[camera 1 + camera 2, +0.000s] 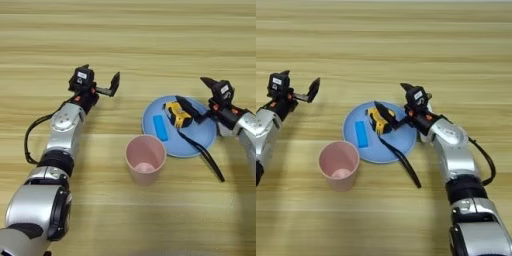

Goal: Move the objects on the table

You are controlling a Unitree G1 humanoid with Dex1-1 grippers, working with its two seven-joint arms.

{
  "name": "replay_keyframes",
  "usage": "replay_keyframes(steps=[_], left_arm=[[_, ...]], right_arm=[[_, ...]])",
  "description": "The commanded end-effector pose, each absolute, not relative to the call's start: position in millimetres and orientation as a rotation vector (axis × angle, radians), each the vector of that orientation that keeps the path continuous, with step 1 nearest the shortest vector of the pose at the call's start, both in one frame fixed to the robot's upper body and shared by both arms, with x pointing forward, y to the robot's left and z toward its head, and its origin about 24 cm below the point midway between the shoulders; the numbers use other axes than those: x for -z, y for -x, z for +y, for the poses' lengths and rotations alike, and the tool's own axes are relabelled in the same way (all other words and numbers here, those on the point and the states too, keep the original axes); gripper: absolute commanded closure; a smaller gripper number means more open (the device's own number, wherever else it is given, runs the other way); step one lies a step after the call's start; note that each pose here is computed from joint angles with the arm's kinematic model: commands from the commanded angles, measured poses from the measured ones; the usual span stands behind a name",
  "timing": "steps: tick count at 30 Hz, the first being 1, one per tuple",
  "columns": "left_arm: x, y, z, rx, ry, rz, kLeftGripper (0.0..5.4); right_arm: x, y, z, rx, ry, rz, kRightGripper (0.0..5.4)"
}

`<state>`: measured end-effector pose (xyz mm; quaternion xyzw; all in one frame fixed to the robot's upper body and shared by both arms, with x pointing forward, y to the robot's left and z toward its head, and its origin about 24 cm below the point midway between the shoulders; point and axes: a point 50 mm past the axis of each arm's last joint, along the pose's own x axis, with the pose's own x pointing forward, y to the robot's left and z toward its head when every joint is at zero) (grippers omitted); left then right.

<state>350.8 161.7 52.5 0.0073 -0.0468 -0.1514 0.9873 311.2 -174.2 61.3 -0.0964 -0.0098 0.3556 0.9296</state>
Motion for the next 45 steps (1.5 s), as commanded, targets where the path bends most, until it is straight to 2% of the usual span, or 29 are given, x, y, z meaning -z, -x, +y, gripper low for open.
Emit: replay_keyframes(steps=[1, 7, 16, 19, 26, 31, 34, 39, 45], left_arm=[[-58.6, -355.0, 158, 0.318, -0.021, -0.112, 0.04], [-57.9, -354.5, 157, 0.324, -0.023, -0.109, 0.04], [-57.1, -353.7, 153, 0.334, -0.024, -0.110, 0.04], [-56.9, -353.6, 152, 0.337, -0.024, -0.110, 0.04], [-56.4, -353.1, 150, 0.342, -0.023, -0.111, 0.04], [-56.3, -352.8, 149, 0.345, -0.023, -0.111, 0.04], [-56.1, -352.8, 149, 0.348, -0.023, -0.111, 0.04], [-55.8, -352.7, 148, 0.351, -0.022, -0.110, 0.04], [-56.2, -352.7, 147, 0.352, -0.020, -0.112, 0.04]], right_arm=[[-57, -297.5, -180, -0.838, 0.317, 0.068, 0.00], [-58, -290.2, -187, -0.916, 0.422, 0.133, 0.00], [-50, -285.6, -181, -1.006, 0.530, 0.223, 0.00], [-45, -284.5, -176, -1.023, 0.547, 0.262, 0.00], [-25, -285.7, -170, -0.975, 0.497, 0.413, 0.00], [-21, -288.7, -171, -0.941, 0.487, 0.452, 0.00], [-17, -288.4, -171, -0.956, 0.504, 0.486, 0.00], [-10, -278.6, -172, -1.099, 0.606, 0.580, 0.00], [-12, -270.6, -174, -1.199, 0.677, 0.601, 0.00]])
